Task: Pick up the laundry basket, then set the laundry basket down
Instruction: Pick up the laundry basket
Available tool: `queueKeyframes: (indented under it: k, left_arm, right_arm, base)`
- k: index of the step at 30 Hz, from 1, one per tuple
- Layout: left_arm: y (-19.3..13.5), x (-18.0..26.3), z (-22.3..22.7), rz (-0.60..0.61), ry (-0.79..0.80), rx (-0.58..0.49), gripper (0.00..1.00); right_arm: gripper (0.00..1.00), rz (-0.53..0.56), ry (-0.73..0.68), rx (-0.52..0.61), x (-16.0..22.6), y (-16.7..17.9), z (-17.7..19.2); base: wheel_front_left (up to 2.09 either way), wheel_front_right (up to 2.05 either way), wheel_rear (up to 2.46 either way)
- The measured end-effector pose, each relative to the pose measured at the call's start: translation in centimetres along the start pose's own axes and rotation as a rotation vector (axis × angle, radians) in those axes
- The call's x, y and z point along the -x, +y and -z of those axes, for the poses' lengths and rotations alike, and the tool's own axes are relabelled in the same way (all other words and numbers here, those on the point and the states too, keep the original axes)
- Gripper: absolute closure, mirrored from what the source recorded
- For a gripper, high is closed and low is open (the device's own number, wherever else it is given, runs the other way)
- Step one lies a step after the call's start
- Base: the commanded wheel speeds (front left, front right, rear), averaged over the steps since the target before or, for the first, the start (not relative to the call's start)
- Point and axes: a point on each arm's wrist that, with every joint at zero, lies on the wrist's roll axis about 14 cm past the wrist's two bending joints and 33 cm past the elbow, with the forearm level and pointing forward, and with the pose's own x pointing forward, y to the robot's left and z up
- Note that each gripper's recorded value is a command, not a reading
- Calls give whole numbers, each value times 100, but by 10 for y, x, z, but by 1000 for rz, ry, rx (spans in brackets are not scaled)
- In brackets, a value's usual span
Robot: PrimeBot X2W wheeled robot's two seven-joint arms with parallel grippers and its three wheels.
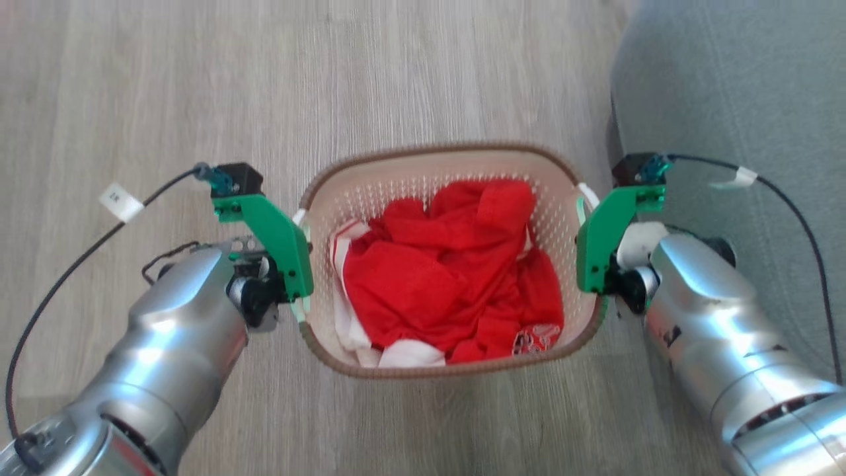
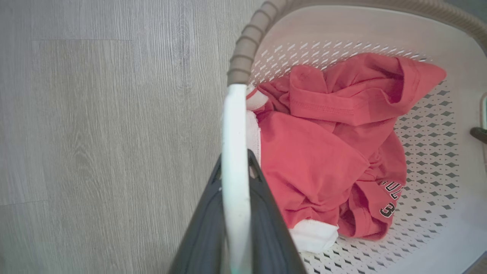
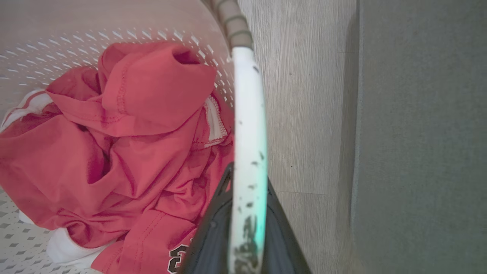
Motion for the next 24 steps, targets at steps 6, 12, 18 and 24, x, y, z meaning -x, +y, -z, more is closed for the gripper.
queueKeyframes:
  k: [6, 12, 18, 24]
  left_arm:
    - [-5, 19, 8, -6, 7, -9, 100]
    - [-8, 36, 11, -12, 3, -3, 100]
    - [-11, 47, 22, -12, 7, 5, 100]
    - [-17, 54, 28, -7, 11, 9, 100]
  right_arm:
    - [100, -4, 13, -2, 19, 7, 10]
    - [100, -7, 7, -6, 35, 14, 11]
    - [100, -5, 11, -17, 48, 16, 18]
    - [100, 3, 23, -25, 57, 15, 27]
  base:
    - [0, 0, 0]
    - [0, 0, 0]
    - [0, 0, 0]
    - [0, 0, 0]
